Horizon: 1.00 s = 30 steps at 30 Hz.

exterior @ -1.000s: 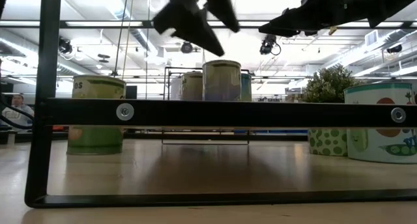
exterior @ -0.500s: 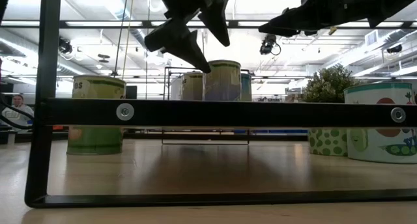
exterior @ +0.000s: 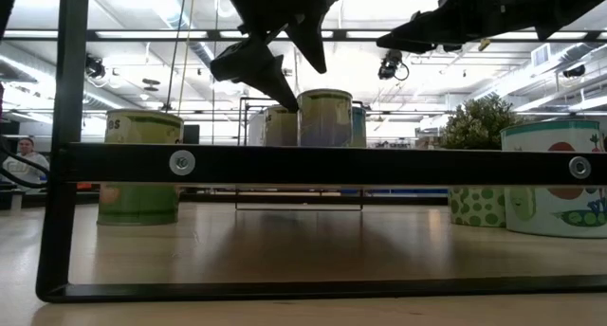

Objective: Pick and place cans onto a shelf
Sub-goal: Put the canned peas on the shelf, then put the canned oranges on the shelf

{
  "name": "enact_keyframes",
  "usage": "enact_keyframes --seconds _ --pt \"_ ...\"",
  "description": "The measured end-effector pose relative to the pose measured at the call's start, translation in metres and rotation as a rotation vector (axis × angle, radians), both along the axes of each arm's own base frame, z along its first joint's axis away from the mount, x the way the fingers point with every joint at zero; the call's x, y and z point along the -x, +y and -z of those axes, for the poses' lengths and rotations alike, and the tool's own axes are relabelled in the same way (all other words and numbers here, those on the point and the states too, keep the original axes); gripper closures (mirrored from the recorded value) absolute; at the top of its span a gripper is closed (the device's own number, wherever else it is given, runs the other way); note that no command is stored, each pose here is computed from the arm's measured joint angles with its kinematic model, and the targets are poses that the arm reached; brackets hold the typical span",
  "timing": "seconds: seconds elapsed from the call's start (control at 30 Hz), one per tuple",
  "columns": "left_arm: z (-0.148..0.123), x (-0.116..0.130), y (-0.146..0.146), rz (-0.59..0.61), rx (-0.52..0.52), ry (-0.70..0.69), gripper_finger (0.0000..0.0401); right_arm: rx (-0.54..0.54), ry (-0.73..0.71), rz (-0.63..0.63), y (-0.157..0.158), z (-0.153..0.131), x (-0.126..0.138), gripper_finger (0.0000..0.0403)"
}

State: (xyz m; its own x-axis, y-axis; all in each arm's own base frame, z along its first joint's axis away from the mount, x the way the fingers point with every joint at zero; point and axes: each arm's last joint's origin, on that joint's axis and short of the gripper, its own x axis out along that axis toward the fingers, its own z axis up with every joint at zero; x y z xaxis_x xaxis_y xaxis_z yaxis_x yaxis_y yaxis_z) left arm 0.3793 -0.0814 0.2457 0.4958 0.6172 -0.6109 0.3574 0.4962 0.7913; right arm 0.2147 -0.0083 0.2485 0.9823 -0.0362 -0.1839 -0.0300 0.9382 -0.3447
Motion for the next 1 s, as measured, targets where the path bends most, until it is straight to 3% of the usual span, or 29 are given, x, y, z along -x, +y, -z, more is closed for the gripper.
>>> enact_keyframes --seconds 0.23,0.43,0.63,0.87,1.0 --pt "-0.002 -0.004 0.003 -0.004 0.017 -0.038 0.0008 0.001 -0.022 0.000 0.000 -0.002 0.000 0.0035" --pt "-0.001 -0.007 -0.003 0.074 0.180 -0.038 0.0008 -0.006 -0.029 -0.001 0.000 -0.003 0.000 0.0035" --pt "-0.006 0.004 -0.001 0.030 0.253 -0.010 0.0008 -0.017 -0.019 -0.016 0.001 -0.002 0.000 0.0035" --pt "-0.010 0.016 -0.002 -0.030 0.269 0.015 0.0008 -0.004 -0.005 -0.019 0.001 0.000 -0.001 0.0035" --pt "-0.006 0.016 -0.003 -0.059 0.341 0.015 0.0008 -0.004 0.006 -0.019 0.001 0.002 -0.001 0.0035"
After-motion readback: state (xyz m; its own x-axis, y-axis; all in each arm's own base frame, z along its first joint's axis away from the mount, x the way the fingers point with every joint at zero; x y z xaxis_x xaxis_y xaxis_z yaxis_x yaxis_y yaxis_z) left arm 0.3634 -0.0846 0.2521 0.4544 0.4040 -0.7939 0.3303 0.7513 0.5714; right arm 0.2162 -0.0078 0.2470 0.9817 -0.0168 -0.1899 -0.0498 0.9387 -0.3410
